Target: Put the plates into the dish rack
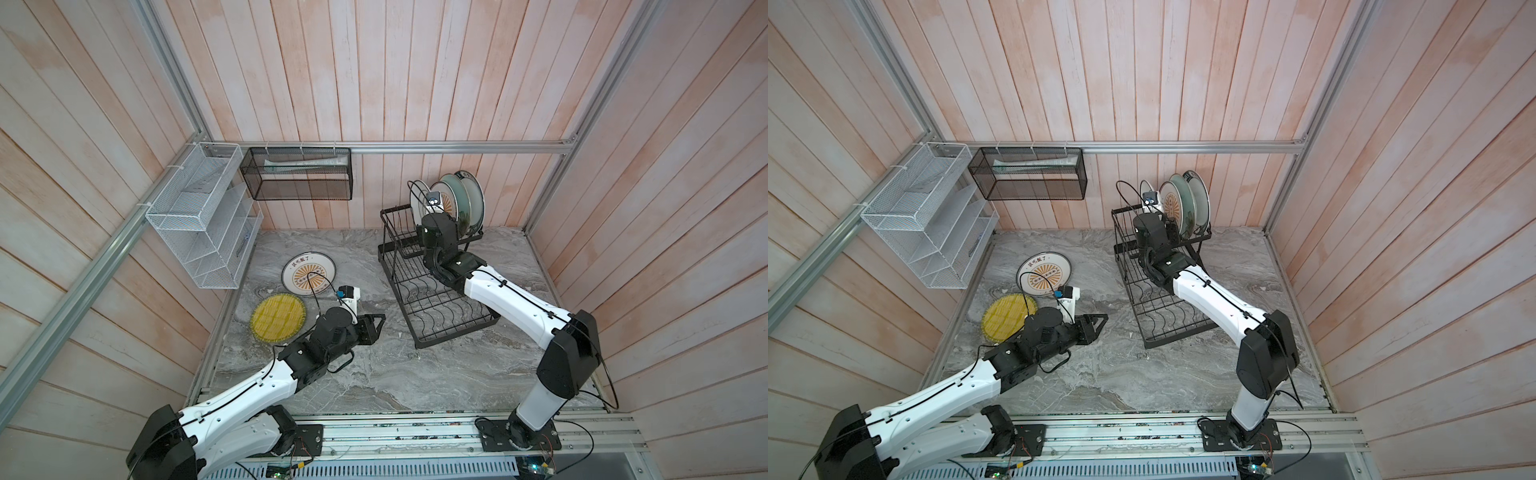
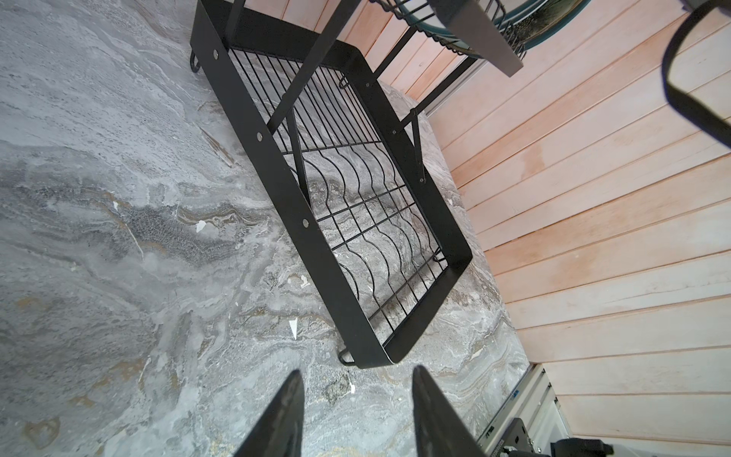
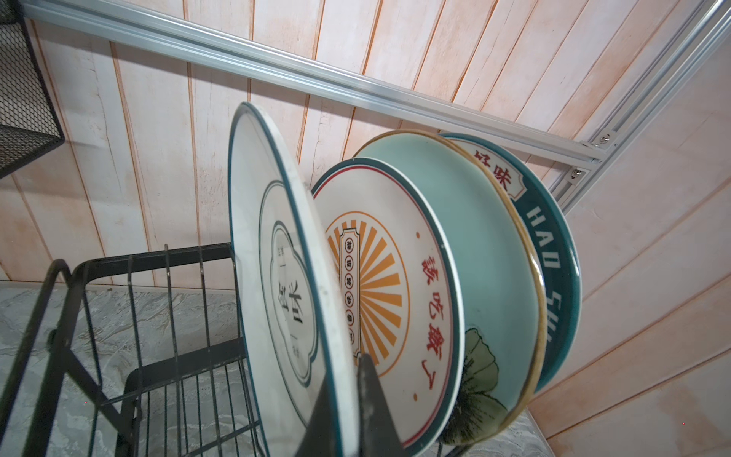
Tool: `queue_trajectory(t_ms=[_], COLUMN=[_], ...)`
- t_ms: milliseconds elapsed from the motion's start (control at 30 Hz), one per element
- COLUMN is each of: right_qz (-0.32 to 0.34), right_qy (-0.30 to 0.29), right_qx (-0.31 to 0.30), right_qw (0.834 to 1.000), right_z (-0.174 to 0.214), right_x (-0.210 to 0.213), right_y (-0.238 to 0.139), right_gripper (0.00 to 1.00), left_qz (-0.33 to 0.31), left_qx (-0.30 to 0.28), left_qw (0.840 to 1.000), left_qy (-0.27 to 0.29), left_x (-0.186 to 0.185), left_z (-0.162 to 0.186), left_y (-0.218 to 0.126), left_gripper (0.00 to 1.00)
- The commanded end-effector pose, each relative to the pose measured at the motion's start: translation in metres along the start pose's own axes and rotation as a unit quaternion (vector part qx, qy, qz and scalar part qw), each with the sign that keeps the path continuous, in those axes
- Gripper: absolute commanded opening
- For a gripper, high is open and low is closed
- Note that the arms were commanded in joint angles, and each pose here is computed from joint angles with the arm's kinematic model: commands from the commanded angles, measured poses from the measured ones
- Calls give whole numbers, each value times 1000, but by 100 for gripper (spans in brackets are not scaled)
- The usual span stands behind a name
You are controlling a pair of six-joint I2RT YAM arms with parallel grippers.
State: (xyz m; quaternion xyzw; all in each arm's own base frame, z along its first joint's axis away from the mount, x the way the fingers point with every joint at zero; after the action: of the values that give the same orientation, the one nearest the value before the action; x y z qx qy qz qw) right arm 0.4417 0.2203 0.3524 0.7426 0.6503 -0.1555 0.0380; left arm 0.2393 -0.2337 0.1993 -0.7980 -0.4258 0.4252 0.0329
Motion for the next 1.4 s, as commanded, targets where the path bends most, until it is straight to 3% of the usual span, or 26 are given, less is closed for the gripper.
queue_trajectory(t_ms=[0,133,267,533,1100,1367], right_qz=[7,4,0,-2,-17,-41], right_qy=[-12,-13,-10,-7,-5,27], right_qx=[8,13,12,-2,-25,-46], right_qw=[1000,1000,1000,1000,1000,998], right_z=[6,7,7,-6,-27,-45], right_x=[-2,1,1,-2,-4,-14], right_y=[-3,-2,-3,-5,-9,-24], right_gripper=[0,0,17,33,40,50], left_qz=[-3,-4,-5,-9,-15,-16], left_qx=[-7,-7,-8,-7,-9,-10], left_qw=[1000,1000,1000,1000,1000,1000], left_qy=[3,3,2,1,0,0], left_x=[1,2,3,5,9,9], left_z=[-3,-3,-3,-1,0,-1], left_y=[-2,-3,-4,-4,-6,-7], left_gripper=[46,46,46,46,46,47])
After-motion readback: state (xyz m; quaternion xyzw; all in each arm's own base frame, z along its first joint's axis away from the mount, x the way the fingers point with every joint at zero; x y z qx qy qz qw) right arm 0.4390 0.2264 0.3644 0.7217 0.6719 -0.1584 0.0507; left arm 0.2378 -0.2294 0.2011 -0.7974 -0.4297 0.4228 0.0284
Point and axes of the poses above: each gripper's point midway between its finger pads, its own y axis out along the fingers, its own x axis along the line the jaws close on, z = x × y, the point moved 2 cm from there along -y, back along the fingers, and after that the axes turned 3 degrees about -y, right-handed, at the moved point
